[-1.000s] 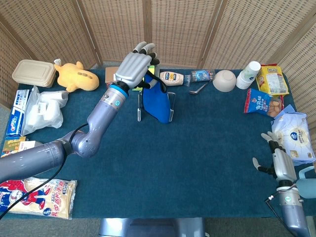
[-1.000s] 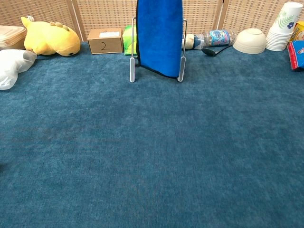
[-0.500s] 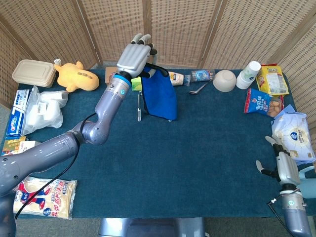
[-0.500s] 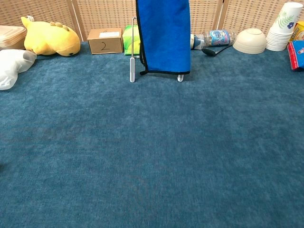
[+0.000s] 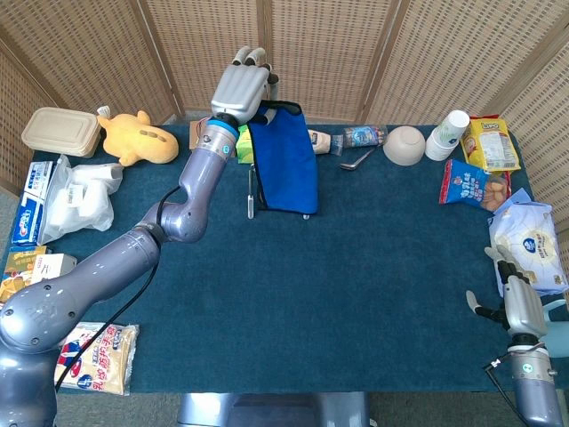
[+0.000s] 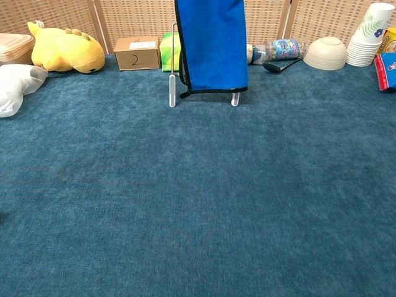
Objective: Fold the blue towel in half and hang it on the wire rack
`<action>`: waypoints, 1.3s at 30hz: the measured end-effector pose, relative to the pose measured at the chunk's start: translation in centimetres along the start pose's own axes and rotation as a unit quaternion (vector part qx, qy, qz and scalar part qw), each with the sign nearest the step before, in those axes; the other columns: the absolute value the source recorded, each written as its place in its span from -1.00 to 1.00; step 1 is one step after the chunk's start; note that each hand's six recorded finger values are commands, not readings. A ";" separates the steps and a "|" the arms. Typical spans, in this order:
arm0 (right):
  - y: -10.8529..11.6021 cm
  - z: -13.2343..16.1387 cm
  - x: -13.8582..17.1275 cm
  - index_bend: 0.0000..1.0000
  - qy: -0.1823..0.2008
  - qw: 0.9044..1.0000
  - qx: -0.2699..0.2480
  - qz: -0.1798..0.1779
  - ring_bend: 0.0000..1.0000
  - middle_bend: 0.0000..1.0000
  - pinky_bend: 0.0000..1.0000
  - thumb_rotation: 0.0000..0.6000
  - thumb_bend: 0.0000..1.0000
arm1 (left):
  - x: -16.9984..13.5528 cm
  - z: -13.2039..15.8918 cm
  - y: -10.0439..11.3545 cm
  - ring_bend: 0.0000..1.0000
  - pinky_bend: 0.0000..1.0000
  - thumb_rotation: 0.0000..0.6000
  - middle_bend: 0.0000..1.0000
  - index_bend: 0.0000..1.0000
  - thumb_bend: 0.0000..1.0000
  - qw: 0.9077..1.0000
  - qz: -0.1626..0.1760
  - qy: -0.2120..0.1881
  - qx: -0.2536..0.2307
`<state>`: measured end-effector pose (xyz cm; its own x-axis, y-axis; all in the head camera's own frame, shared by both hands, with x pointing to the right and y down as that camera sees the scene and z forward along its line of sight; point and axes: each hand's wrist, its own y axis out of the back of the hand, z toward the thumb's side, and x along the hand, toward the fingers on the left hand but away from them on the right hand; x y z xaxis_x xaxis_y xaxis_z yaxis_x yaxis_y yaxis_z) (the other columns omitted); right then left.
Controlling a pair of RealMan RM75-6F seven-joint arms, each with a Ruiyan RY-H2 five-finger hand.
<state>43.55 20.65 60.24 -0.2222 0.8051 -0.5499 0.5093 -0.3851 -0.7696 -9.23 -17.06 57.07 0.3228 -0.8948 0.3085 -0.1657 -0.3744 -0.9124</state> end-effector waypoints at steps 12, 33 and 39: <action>0.1 0.0 0.0 -0.77 -0.006 1.000 0.003 -0.003 -1.00 -0.95 -1.00 1.00 -0.33 | 1.3 -1.0 -1.9 -0.78 -1.00 1.00 -0.28 0.53 0.07 0.999 -0.006 0.023 0.041; 0.2 1.0 0.0 -0.77 -0.003 1.000 0.009 -0.006 -1.00 -0.95 -1.00 1.00 -0.33 | 1.6 -0.5 -6.2 -1.00 -1.00 1.00 -1.00 -0.78 -0.78 0.984 -0.036 0.032 0.172; 0.7 0.7 0.4 -0.77 -0.009 1.000 0.010 -0.013 -1.00 -0.95 -1.00 1.00 -0.33 | 1.6 0.6 -6.1 -1.00 -1.00 1.00 -1.00 -0.85 -0.83 0.987 -0.026 0.031 0.154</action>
<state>43.20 20.38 59.28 -0.2502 0.8069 -0.5351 0.4866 -0.3730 -0.7900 -7.11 -16.03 62.99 0.2638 -0.8934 0.3636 0.1432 -0.3365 -0.9307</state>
